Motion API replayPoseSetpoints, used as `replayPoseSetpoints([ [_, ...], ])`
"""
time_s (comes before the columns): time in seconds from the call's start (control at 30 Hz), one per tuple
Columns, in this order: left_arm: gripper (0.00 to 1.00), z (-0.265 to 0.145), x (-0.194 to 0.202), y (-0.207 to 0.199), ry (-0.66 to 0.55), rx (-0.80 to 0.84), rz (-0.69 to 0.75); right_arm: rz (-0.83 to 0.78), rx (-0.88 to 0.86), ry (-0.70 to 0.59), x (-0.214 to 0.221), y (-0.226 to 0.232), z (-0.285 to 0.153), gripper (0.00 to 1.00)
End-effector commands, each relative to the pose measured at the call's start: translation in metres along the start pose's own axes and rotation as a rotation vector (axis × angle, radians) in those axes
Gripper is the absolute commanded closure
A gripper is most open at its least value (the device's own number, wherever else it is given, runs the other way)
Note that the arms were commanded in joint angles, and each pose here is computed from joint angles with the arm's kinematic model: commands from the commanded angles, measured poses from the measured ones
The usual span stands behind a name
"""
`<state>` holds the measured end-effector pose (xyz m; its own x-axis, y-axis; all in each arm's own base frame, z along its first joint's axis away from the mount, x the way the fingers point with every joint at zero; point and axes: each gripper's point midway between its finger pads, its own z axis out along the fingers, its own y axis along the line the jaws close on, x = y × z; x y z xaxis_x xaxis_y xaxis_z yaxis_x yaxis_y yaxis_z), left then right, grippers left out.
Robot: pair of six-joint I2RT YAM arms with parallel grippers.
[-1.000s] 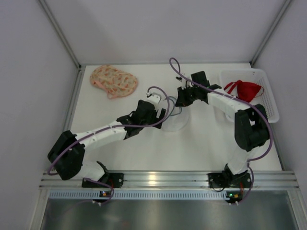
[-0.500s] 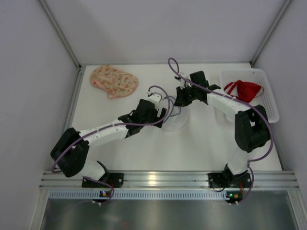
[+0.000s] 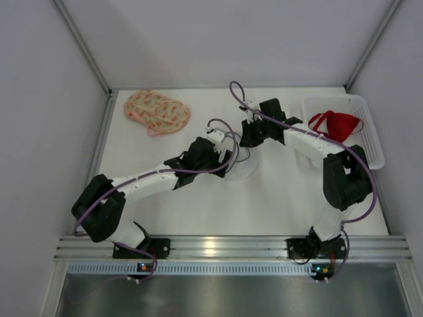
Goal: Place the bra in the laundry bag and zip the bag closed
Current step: Open the laundry bag at the center of the board.
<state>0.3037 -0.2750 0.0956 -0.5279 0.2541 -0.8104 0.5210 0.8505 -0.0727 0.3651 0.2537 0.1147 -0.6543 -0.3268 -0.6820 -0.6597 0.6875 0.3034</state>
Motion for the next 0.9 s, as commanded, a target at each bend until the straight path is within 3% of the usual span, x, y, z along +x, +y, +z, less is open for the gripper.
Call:
replayPoseSetpoints([
  [0.0, 0.07, -0.031, -0.052, -0.013, -0.157, 0.078, -0.022, -0.031, 0.003, -0.074, -0.028, 0.011, -0.012, 1.00],
  [0.13, 0.06, -0.043, -0.053, -0.029, -0.171, 0.152, -0.012, 0.006, 0.004, -0.076, -0.029, 0.011, -0.010, 1.00],
  [0.33, 0.09, -0.014, -0.021, -0.027, -0.079, 0.090, 0.010, -0.006, 0.004, -0.090, -0.032, 0.016, -0.013, 1.00],
  [0.47, 0.18, 0.003, -0.012, -0.018, -0.050, 0.031, 0.018, -0.014, 0.014, -0.082, -0.030, 0.016, -0.017, 1.00],
  [0.67, 0.69, 0.005, -0.025, -0.004, -0.112, -0.056, 0.004, -0.026, 0.015, -0.086, -0.030, 0.017, -0.019, 1.00],
  [0.7, 0.79, 0.005, -0.026, -0.003, -0.116, -0.061, -0.002, -0.030, 0.017, -0.086, -0.031, 0.017, -0.018, 1.00],
  [0.73, 0.96, 0.002, -0.032, -0.002, -0.131, -0.065, -0.007, -0.029, 0.016, -0.084, -0.030, 0.017, -0.018, 1.00],
  [0.87, 1.00, -0.015, -0.055, 0.002, -0.176, -0.085, -0.086, -0.033, 0.027, -0.085, -0.029, 0.016, -0.018, 1.00],
])
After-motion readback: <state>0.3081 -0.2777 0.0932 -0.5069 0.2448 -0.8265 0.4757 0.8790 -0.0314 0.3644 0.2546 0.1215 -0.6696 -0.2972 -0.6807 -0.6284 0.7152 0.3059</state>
